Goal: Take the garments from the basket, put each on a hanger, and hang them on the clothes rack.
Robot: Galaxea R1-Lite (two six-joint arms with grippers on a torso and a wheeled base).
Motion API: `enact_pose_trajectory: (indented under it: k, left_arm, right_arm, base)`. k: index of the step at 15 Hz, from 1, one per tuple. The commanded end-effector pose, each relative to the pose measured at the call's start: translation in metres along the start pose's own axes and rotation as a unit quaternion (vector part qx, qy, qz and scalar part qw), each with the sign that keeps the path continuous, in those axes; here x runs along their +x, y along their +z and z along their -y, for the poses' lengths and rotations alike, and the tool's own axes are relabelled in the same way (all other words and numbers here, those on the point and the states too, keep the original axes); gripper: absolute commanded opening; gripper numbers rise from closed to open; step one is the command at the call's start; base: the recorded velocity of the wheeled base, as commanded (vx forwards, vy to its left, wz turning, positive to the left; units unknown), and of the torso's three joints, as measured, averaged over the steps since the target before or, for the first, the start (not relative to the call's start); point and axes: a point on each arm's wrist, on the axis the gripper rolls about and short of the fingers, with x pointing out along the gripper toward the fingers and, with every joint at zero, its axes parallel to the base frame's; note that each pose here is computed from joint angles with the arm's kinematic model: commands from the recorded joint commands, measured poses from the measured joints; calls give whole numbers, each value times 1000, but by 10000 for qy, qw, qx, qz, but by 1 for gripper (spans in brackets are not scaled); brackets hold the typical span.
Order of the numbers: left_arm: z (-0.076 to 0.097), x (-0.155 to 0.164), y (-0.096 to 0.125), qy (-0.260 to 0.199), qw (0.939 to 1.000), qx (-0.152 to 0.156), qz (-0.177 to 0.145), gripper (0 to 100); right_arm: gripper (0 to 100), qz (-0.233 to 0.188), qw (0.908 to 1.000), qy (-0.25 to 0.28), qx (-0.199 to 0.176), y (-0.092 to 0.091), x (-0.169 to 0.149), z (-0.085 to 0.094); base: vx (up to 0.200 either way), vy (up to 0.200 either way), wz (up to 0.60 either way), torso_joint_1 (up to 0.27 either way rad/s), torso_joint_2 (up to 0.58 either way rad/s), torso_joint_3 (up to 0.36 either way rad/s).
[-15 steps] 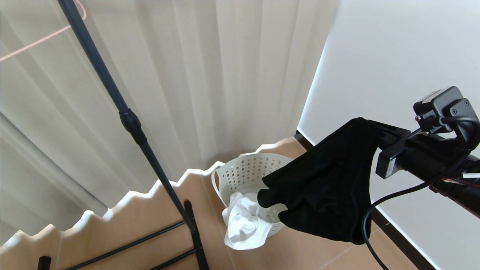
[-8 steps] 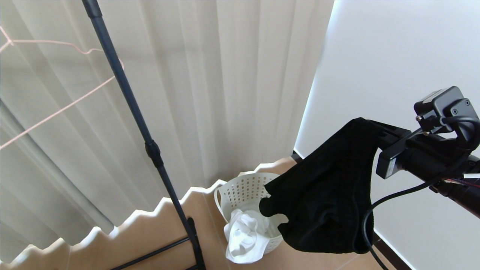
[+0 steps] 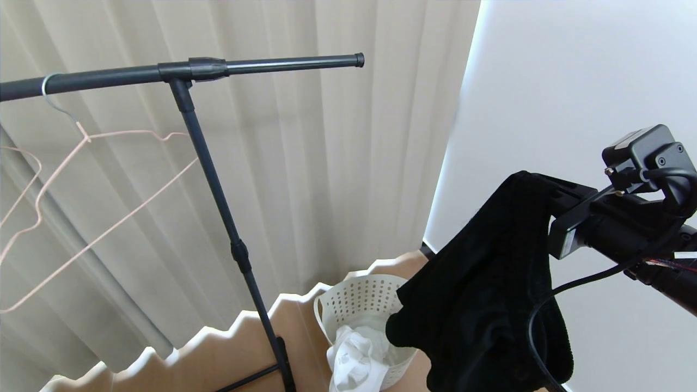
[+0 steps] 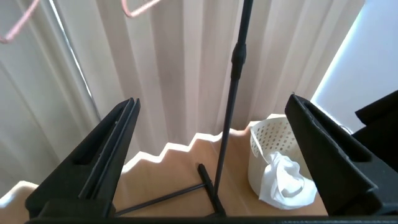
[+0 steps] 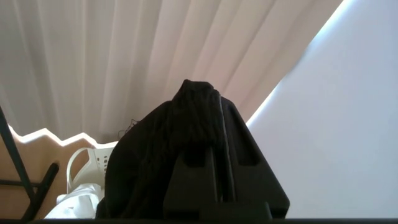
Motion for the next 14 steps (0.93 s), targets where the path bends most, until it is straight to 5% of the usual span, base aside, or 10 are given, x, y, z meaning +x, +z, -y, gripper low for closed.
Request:
enact_pose_trajectory:
  k: [1,14]
  left_arm:
    - [0,0,0,5,10000,-1,3,100]
    - [0,0,0,5,10000,7,-5,100]
  right_arm:
    - [0,-6,10000,-4,-3,0,0,0]
    - [0,-44,9999,-88,-37,-2,0,4]
  base:
    - [0,0,0,212,-535,-325]
    - [0,0,0,210,-499,-286]
